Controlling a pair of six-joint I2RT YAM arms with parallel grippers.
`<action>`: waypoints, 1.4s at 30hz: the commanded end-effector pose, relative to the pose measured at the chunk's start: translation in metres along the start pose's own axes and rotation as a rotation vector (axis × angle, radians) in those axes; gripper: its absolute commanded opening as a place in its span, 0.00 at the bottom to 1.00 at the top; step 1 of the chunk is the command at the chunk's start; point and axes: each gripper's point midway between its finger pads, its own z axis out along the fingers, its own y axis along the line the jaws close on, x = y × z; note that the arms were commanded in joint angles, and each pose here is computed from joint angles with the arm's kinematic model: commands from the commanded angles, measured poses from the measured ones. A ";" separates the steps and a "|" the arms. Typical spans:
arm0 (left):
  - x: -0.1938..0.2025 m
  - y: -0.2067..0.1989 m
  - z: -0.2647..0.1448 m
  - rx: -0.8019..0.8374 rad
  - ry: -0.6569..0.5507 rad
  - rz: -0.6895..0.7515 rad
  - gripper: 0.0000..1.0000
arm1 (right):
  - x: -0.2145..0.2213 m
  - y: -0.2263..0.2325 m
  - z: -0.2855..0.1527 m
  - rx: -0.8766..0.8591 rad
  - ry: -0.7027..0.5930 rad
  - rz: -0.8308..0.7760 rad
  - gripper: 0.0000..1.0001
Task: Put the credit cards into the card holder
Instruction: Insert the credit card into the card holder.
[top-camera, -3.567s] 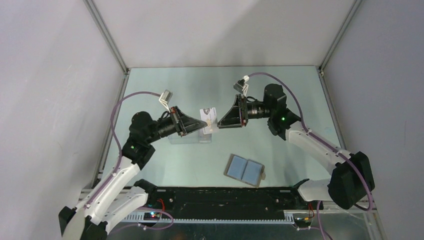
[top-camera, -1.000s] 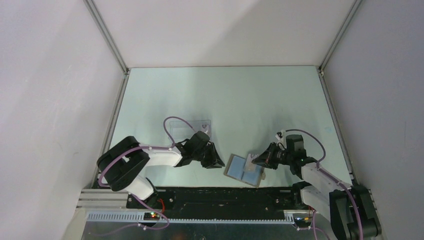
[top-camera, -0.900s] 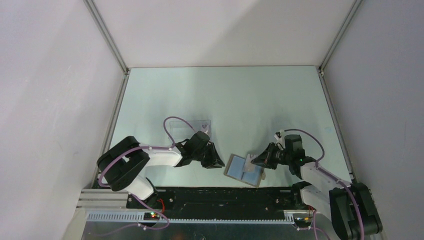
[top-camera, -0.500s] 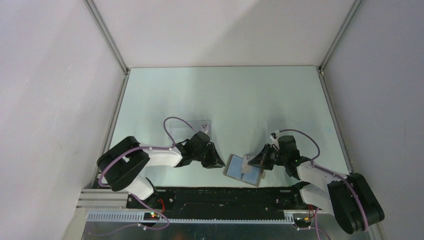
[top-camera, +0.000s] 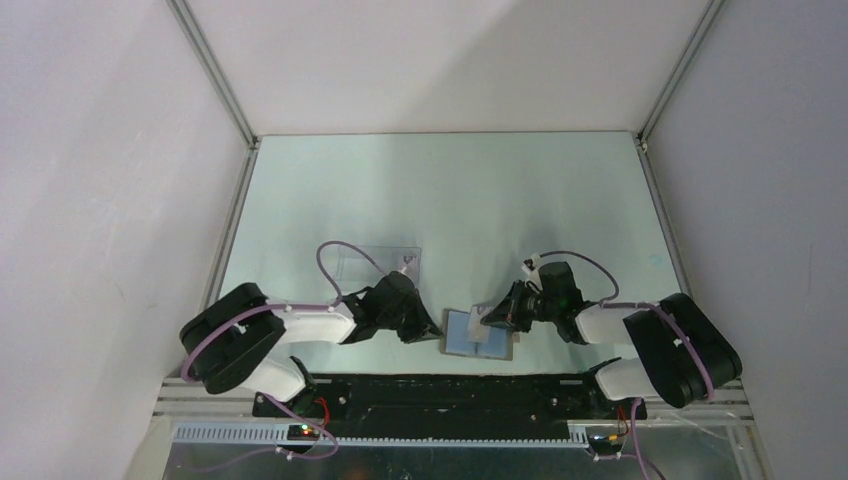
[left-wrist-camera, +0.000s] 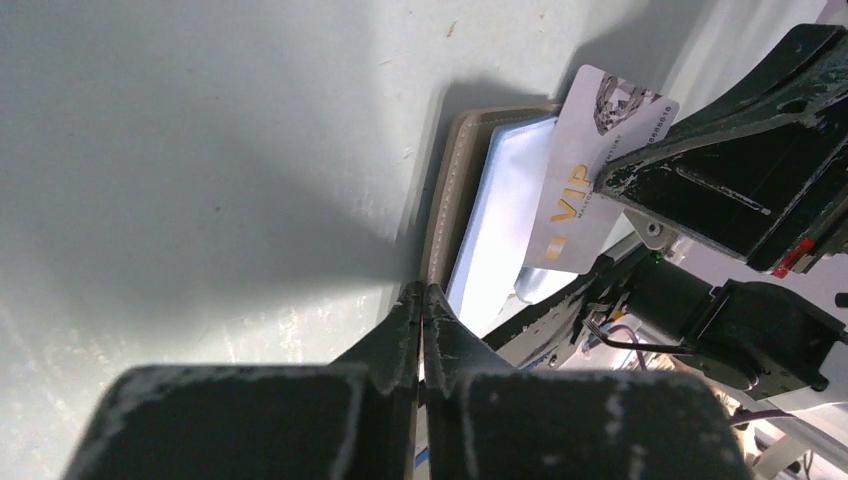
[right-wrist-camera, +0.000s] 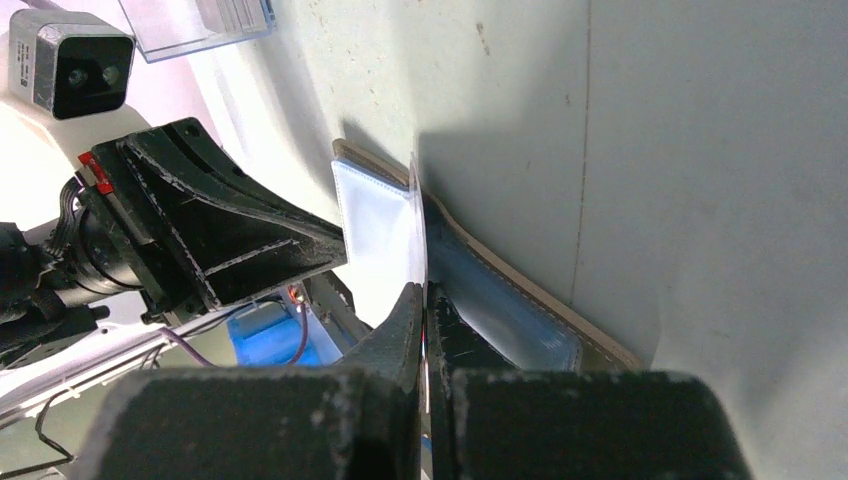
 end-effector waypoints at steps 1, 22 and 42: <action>-0.003 -0.004 -0.006 0.016 -0.047 -0.046 0.01 | -0.001 0.009 0.004 -0.019 -0.002 -0.025 0.00; 0.000 0.001 0.004 -0.016 -0.020 -0.033 0.00 | 0.010 -0.006 -0.009 0.069 0.002 -0.095 0.00; 0.001 0.002 0.006 -0.022 -0.013 -0.029 0.00 | 0.029 0.001 -0.003 0.059 0.050 -0.027 0.00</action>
